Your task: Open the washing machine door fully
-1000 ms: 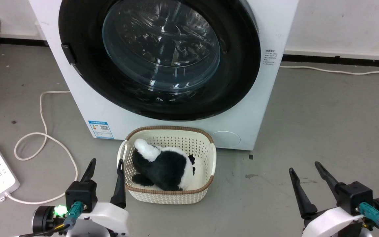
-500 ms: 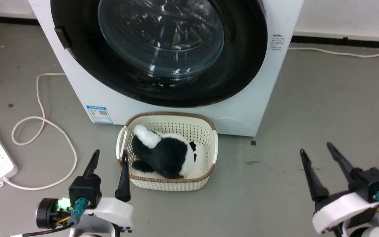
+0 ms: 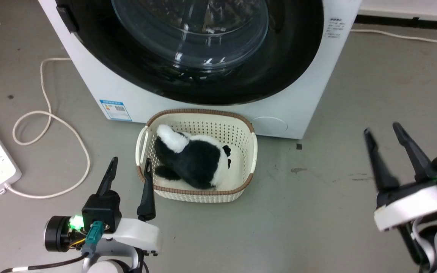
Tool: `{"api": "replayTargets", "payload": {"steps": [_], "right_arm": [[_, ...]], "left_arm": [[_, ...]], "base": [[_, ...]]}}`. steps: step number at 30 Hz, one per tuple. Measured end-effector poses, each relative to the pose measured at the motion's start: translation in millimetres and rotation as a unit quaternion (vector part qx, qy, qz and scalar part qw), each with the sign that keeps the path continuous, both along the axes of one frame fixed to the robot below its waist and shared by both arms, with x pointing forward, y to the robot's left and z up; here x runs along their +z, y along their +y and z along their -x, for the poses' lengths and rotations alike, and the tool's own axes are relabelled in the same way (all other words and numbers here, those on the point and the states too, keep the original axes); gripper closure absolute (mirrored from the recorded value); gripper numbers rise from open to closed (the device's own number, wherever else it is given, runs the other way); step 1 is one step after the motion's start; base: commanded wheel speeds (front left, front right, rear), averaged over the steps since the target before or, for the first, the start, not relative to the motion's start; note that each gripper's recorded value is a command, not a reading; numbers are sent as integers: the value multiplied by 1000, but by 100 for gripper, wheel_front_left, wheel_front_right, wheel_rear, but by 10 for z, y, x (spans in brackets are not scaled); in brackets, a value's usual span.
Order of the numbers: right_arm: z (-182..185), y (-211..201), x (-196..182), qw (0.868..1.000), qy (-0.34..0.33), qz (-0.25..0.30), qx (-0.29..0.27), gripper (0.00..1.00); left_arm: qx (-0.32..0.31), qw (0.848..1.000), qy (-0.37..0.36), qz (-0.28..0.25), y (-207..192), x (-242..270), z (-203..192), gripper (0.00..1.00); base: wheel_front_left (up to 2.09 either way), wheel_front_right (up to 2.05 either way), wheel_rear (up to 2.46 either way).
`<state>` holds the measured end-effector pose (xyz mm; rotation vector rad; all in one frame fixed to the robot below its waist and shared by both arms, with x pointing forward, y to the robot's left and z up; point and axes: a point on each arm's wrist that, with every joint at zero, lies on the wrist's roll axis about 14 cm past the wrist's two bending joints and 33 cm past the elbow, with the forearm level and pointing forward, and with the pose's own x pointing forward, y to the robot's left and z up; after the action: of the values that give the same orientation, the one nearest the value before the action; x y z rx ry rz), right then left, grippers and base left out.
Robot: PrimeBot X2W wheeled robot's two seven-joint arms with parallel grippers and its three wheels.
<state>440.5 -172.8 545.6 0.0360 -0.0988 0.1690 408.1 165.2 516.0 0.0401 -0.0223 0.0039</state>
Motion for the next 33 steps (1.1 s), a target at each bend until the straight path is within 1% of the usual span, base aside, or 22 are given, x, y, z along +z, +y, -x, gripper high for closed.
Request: {"api": "replayTargets", "payload": {"steps": [1, 9, 10, 16, 22, 25, 26, 33], "right_arm": [[-33, -3, 12, 1000, -1, -7, 0, 100], [-339, -82, 113, 998, -7, -68, -6, 100], [-464, -143, 109, 995, 2, -99, -15, 100], [-720, -160, 133, 989, 15, -147, -17, 100], [-1011, -140, 131, 980, 40, -197, -10, 100], [-1156, -130, 89, 972, 62, -225, -7, 100], [-1292, -139, -8, 962, 91, -257, -9, 100], [-1609, -9, -36, 943, 136, -304, 13, 100]], "left_arm": [[1, 1000, 2, 0, 2, -15, -4, 0], [6, 1000, 1, -1, -2, -62, -69, 0], [8, 1000, 3, -2, -2, -94, -81, 0], [10, 1000, -1, -3, -5, -107, -140, 0], [10, 1000, 1, -5, -20, -158, -183, 0], [13, 1000, 2, -6, -8, -179, -208, 0], [17, 1000, 2, -8, 6, -203, -214, 0], [21, 1000, -1, -10, 9, -224, -253, 0]], "base": [[0, 0, 0], [0, 0, 0], [0, 0, 0], [0, 0, 0], [0, 0, 0], [0, 0, 0], [0, 0, 0], [0, 0, 0]]}}
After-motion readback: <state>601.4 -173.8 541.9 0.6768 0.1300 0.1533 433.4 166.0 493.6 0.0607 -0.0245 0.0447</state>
